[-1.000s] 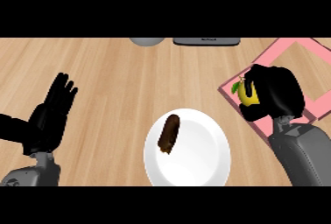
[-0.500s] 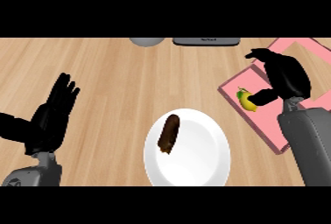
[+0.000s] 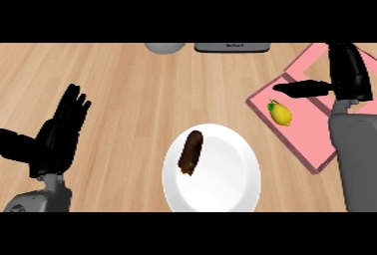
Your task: Pick the lemon from the plate and place it in the cardboard box
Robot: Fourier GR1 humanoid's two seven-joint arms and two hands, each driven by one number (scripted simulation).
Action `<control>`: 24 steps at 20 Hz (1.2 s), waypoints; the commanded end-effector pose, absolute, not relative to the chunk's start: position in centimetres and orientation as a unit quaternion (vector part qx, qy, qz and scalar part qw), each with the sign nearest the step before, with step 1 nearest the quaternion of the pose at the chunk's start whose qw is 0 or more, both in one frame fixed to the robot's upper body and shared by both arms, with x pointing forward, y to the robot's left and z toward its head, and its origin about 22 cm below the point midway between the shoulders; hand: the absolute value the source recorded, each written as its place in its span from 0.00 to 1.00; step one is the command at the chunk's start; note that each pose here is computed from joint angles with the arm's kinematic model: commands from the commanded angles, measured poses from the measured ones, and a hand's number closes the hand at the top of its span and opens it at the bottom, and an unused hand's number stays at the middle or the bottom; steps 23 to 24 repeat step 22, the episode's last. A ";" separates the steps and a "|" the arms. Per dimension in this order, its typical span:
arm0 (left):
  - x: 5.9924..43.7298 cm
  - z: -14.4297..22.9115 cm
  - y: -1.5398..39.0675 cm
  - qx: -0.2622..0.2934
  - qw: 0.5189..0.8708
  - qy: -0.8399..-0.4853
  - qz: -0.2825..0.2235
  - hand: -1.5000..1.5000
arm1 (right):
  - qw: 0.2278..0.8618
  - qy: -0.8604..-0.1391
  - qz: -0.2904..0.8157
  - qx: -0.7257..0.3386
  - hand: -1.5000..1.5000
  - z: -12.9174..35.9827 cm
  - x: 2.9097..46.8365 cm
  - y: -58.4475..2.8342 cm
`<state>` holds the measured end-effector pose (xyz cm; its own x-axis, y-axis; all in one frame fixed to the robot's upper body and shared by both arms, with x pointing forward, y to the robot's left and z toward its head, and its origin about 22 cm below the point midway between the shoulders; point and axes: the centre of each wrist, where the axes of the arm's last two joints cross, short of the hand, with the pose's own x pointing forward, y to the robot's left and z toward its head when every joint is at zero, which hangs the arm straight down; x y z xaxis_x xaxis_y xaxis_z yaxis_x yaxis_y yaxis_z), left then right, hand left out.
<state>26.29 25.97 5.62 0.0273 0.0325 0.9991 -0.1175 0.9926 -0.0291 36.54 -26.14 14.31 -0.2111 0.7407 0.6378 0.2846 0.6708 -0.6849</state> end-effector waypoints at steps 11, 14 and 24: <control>26.8 5.5 26.0 0.027 0.715 -0.697 0.050 0.50 | 0.570 -0.801 -0.015 -0.180 0.00 12.5 32.6 -35.9; 25.8 5.3 27.1 0.036 0.712 -0.699 0.050 0.50 | 0.559 -0.807 -0.030 -0.191 0.00 14.2 32.9 -38.9; 25.4 3.7 27.1 0.030 0.714 -0.697 0.046 0.50 | 0.555 -0.808 -0.036 -0.196 0.00 12.8 30.2 -44.2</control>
